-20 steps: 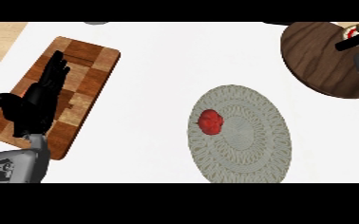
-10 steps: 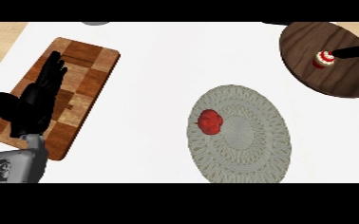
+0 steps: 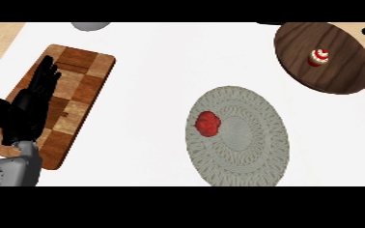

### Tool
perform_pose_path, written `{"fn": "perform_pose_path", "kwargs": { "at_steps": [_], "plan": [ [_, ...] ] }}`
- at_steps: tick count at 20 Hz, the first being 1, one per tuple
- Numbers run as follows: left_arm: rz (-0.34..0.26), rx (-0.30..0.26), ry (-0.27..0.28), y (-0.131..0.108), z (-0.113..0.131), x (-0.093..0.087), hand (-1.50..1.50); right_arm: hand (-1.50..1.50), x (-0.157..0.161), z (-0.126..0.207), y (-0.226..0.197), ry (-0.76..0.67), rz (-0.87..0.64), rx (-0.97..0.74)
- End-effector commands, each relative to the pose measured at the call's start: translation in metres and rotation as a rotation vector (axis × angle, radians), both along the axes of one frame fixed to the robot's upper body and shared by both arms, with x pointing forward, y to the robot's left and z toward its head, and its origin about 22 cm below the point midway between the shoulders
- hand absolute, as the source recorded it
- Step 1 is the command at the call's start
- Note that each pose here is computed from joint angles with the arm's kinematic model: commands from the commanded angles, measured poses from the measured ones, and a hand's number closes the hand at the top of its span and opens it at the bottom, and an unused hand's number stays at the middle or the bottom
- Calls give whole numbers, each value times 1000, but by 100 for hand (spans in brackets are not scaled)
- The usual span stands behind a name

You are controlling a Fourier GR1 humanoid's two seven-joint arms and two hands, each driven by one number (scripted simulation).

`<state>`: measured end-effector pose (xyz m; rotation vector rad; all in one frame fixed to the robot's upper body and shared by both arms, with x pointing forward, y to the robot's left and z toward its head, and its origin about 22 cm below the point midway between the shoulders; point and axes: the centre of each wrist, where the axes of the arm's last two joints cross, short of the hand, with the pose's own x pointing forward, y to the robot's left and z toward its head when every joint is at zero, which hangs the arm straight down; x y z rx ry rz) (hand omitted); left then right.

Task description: Pick the cupcake from the placemat and place it in the bowl

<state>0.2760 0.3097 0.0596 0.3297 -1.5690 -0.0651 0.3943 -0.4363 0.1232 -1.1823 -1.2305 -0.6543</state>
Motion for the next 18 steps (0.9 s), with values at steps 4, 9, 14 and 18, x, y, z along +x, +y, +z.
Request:
{"fn": "perform_pose_path", "kwargs": {
  "at_steps": [4,9,14,18],
  "plan": [
    [42,11,8,7,-7,-13,0,-150,-59,-47,-27,-87,35,74],
    [46,11,17,9,-2,-8,0,-150,-116,-48,-46,-136,72,60],
    [24,7,-4,5,2,-6,0,-150,-171,-44,-40,-205,146,67],
    [3,7,-1,4,-12,-16,0,-150,-208,-54,-22,-268,160,65]
  ]
}}
